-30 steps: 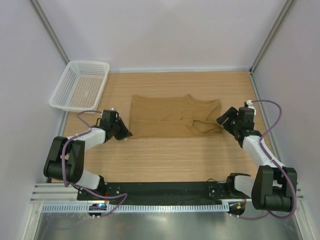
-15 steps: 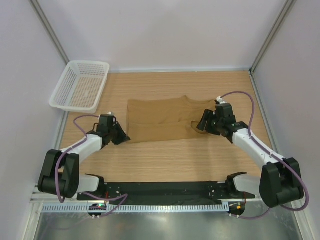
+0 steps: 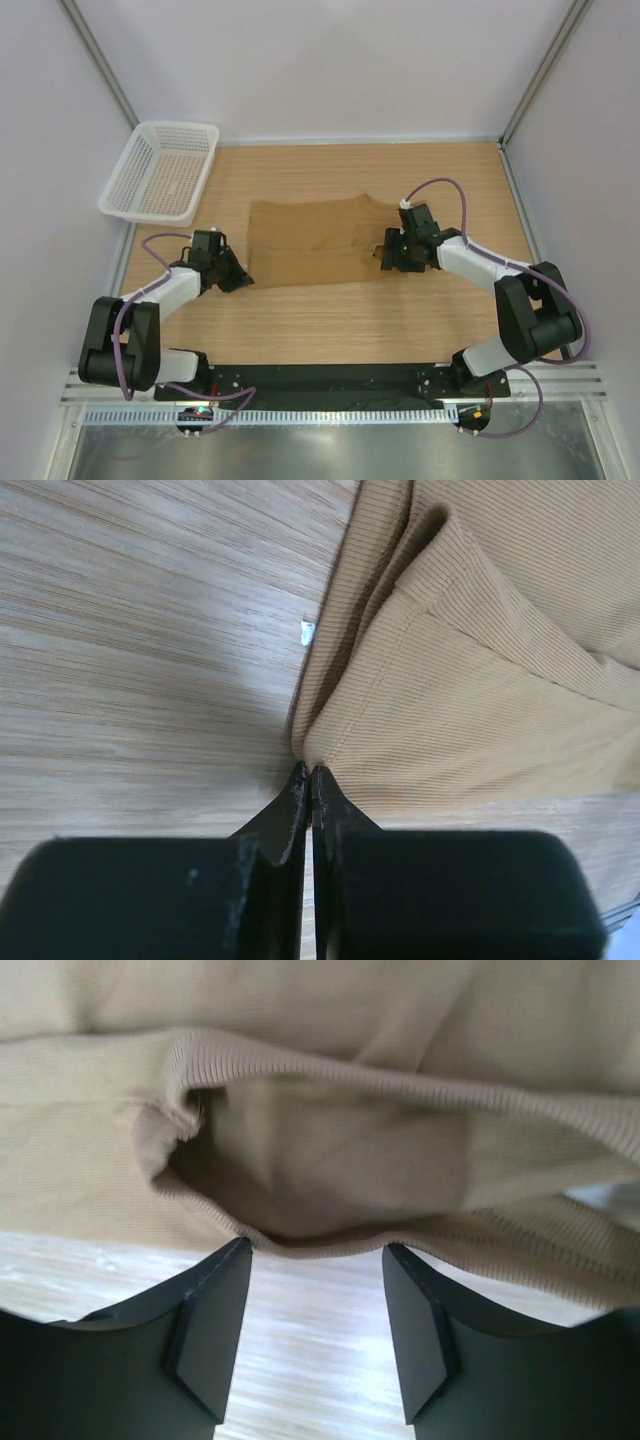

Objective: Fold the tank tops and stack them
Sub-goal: Fold the tank top

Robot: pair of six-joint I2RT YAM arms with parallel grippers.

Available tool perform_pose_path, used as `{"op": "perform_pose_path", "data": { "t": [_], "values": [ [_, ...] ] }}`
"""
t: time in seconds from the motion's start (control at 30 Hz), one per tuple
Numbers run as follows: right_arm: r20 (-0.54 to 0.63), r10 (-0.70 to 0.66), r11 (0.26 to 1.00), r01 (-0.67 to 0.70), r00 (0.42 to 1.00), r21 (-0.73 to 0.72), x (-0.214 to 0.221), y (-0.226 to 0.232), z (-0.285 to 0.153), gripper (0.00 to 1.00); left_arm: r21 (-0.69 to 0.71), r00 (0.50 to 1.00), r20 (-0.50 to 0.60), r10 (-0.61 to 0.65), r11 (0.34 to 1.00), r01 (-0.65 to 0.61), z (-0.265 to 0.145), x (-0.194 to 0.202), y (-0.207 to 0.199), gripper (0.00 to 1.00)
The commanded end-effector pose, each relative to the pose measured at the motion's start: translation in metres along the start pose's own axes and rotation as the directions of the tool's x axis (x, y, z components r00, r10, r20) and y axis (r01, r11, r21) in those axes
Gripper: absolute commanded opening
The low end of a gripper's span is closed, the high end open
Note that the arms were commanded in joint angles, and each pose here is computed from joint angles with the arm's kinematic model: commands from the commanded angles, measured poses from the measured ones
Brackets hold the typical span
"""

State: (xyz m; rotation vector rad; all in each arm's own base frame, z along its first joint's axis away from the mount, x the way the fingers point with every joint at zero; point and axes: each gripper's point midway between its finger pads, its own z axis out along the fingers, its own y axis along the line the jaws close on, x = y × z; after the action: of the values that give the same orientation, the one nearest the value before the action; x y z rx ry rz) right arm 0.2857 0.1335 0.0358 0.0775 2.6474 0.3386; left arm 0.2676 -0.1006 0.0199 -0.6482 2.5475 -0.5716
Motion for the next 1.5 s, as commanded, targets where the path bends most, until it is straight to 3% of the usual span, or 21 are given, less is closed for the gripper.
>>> {"op": "perform_pose_path", "data": {
  "t": [0.0,0.27,0.5,0.77,0.97,1.1,1.23,1.4,1.47],
  "values": [
    [0.043,-0.046,0.997,0.043,0.998,0.072,-0.021,-0.002,0.002,0.59,0.018,1.000,0.012,0.015,1.000,-0.016,0.001,-0.011,-0.006,0.00],
    [0.035,-0.091,0.979,0.083,0.995,0.188,-0.024,-0.010,0.004,0.61,0.025,1.000,0.014,0.014,1.000,-0.014,0.003,-0.014,-0.006,0.00],
    [0.095,-0.139,0.973,0.118,0.986,0.200,-0.035,-0.003,-0.014,0.60,0.044,1.000,0.024,0.020,0.999,-0.021,0.003,-0.016,-0.008,0.00],
    [0.102,-0.243,0.970,0.244,0.965,0.004,-0.039,0.039,-0.012,0.64,0.059,1.000,0.016,0.026,0.998,-0.027,0.004,-0.016,-0.011,0.00],
    [0.028,-0.260,0.964,0.258,0.965,0.057,-0.037,0.032,0.010,0.64,0.073,1.000,0.008,0.029,0.997,-0.030,0.006,-0.014,-0.013,0.00],
    [-0.045,-0.231,0.961,0.235,0.972,0.149,-0.022,0.011,0.020,0.50,0.074,0.999,0.007,0.031,0.997,-0.032,0.005,-0.014,-0.013,0.00],
    [-0.057,-0.213,0.968,0.219,0.975,0.120,-0.009,0.011,0.017,0.37,0.076,0.999,0.007,0.033,0.997,-0.033,0.005,-0.014,-0.014,0.00],
    [-0.050,-0.184,0.980,0.187,0.982,0.071,0.002,0.015,0.009,0.02,0.083,0.999,-0.002,0.033,0.996,-0.033,0.005,-0.011,-0.014,0.00],
    [-0.069,-0.171,0.983,0.175,0.983,0.062,0.013,0.013,0.008,0.01,0.080,0.999,-0.007,0.033,0.996,-0.032,0.006,-0.010,-0.013,0.00]
  ]
}}
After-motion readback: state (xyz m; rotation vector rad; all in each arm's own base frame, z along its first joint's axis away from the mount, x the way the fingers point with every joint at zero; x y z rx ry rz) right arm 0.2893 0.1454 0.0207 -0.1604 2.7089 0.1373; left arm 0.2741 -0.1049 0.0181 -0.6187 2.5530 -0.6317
